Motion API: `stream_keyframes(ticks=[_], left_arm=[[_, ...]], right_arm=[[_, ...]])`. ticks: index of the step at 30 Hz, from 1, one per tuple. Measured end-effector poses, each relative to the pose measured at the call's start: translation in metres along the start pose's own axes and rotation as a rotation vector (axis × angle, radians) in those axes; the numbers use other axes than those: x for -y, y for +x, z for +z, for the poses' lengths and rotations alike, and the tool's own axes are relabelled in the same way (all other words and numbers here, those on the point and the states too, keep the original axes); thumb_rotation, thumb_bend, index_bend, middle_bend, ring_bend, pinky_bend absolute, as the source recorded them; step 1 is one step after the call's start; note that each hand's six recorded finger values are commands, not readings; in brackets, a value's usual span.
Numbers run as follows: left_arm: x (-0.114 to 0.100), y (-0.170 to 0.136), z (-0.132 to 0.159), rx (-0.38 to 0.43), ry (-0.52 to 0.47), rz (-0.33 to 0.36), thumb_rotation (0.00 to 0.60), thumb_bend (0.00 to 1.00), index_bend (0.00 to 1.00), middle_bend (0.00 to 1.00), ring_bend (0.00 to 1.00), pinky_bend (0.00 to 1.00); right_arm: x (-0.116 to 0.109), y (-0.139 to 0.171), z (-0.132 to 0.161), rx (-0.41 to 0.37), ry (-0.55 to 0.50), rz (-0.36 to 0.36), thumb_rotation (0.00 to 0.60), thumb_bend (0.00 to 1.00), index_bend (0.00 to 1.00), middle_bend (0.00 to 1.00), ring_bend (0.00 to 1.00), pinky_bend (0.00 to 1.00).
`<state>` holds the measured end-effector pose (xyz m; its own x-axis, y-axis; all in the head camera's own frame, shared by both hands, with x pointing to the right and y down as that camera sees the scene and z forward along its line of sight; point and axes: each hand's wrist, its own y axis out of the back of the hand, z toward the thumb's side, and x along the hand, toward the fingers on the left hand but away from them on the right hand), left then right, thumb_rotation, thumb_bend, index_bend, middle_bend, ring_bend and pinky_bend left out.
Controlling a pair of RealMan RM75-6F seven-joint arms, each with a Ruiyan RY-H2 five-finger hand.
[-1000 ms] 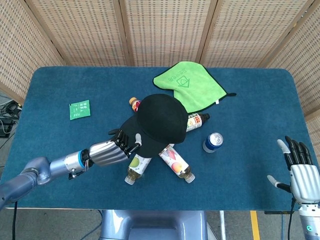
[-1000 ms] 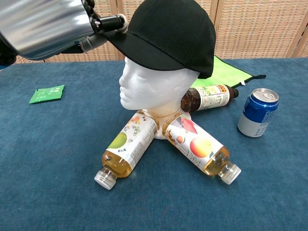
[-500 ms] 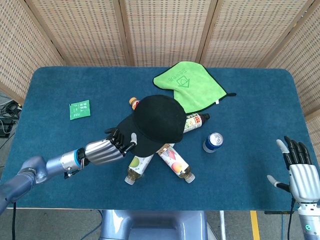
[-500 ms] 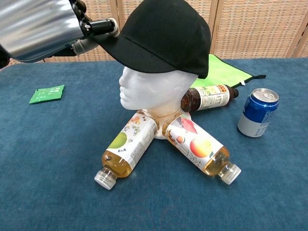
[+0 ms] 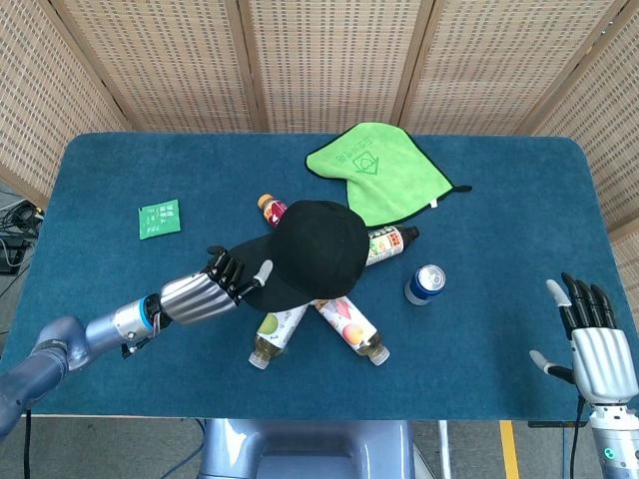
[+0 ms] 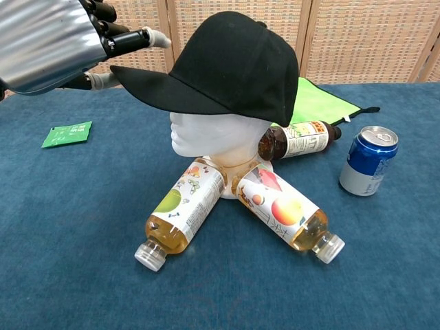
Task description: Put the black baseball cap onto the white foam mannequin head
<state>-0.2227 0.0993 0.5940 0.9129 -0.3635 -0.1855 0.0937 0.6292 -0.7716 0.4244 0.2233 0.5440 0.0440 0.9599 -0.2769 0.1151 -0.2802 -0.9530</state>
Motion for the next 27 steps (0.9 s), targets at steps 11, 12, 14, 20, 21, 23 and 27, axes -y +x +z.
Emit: stream_keyframes(ticks=[11,12,14,20,21,23,27], left_arm=[[-0.004,-0.005,0.009,-0.022,-0.031,-0.027,0.6,0.0,0.06,0.3,0.35,0.37],[-0.005,-0.007,0.01,-0.03,-0.041,-0.033,0.6,0.0,0.06,0.3,0.34,0.36],[-0.006,-0.01,0.011,-0.047,-0.056,-0.045,0.6,0.0,0.07,0.29,0.32,0.36],[-0.005,-0.022,0.015,-0.14,-0.121,-0.125,0.6,0.0,0.18,0.27,0.29,0.36],[-0.004,-0.025,0.016,-0.161,-0.135,-0.147,0.6,0.0,0.2,0.27,0.29,0.36],[-0.002,-0.028,0.018,-0.194,-0.158,-0.179,0.6,0.02,0.22,0.27,0.29,0.36],[0.002,-0.034,0.019,-0.27,-0.215,-0.237,0.6,0.07,0.26,0.27,0.29,0.37]], right_arm=[[-0.003,0.0,-0.001,0.0,-0.007,-0.007,0.6,0.03,0.05,0.0,0.0,0.0],[-0.003,0.0,-0.001,0.0,-0.008,-0.008,0.6,0.03,0.05,0.0,0.0,0.0],[-0.003,0.0,-0.001,-0.001,-0.009,-0.007,0.6,0.03,0.05,0.0,0.0,0.0],[-0.002,0.001,0.001,-0.008,-0.007,-0.005,0.6,0.03,0.05,0.0,0.0,0.0],[-0.002,0.001,0.001,-0.008,-0.007,-0.005,0.6,0.03,0.05,0.0,0.0,0.0],[-0.003,0.001,0.001,-0.008,-0.007,-0.005,0.6,0.03,0.05,0.0,0.0,0.0],[-0.002,0.001,0.001,-0.008,-0.007,-0.004,0.6,0.03,0.05,0.0,0.0,0.0]])
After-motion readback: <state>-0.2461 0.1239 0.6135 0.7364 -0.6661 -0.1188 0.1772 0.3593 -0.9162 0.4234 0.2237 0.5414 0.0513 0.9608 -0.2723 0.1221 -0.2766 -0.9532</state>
